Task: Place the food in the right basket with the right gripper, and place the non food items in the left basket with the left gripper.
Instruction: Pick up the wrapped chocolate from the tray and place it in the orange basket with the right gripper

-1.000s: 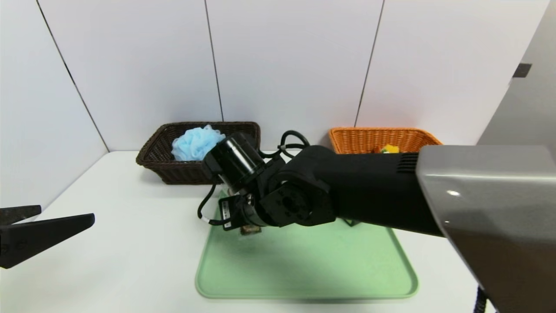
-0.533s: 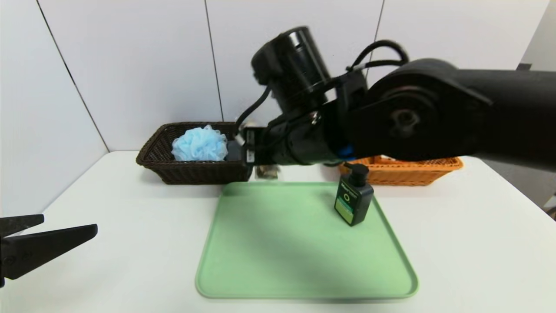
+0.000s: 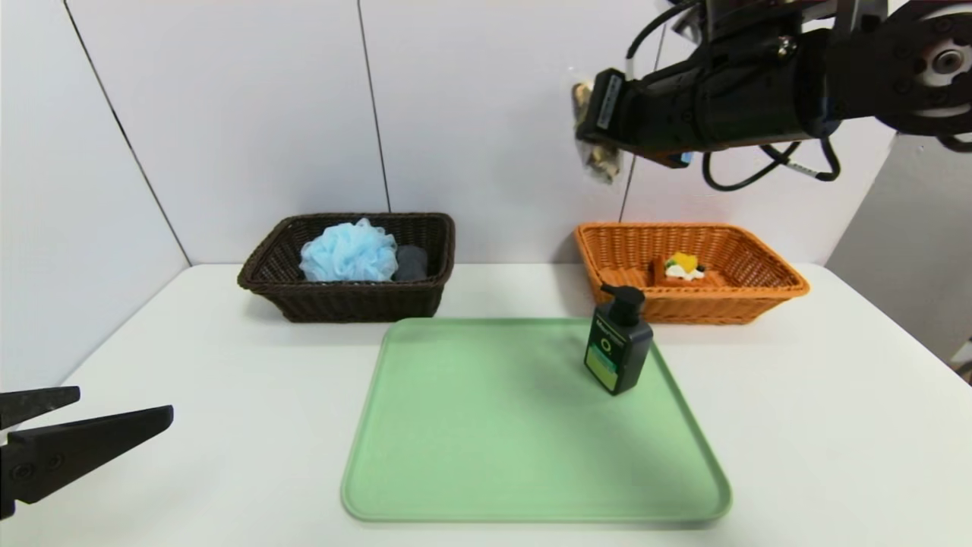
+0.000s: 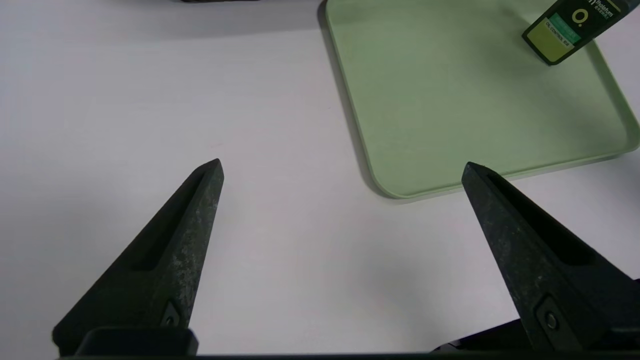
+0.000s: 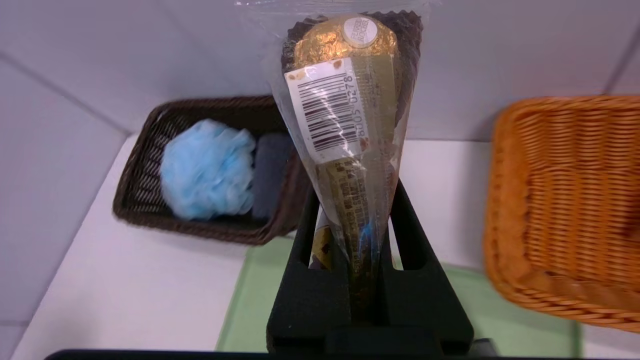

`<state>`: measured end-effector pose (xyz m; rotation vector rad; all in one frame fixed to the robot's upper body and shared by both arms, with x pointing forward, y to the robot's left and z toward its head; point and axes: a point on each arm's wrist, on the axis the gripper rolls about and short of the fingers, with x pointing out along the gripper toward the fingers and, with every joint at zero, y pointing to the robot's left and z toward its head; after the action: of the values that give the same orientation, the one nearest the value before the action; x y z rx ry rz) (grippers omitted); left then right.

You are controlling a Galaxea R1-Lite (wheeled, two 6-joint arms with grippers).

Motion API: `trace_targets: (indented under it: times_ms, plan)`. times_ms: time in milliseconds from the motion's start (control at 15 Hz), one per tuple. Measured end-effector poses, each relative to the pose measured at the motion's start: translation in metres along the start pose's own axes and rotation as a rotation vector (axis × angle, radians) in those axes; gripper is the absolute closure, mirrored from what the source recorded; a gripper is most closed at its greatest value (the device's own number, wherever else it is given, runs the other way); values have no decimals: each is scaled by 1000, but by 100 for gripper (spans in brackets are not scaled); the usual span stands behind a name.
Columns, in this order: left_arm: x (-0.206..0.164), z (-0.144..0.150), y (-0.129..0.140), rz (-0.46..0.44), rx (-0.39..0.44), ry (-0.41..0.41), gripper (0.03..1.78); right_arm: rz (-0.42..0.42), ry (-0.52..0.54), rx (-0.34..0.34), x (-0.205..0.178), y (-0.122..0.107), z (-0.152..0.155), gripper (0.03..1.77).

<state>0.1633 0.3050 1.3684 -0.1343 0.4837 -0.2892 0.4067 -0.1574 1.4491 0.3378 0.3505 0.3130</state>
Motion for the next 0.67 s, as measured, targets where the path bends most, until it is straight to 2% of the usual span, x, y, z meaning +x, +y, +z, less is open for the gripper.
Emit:
trace_targets:
  times_ms: [200,467,667]
  plan:
    - [0,0,0,0,0,2,12,-51,-1,164,5,-36,13,162]
    - [0,0,0,0,-1,2,12,-206,53,423,29,-84,5,162]
    - [1,-1,0,1,-3,2,12,-294,80,547,51,-112,-7,162]
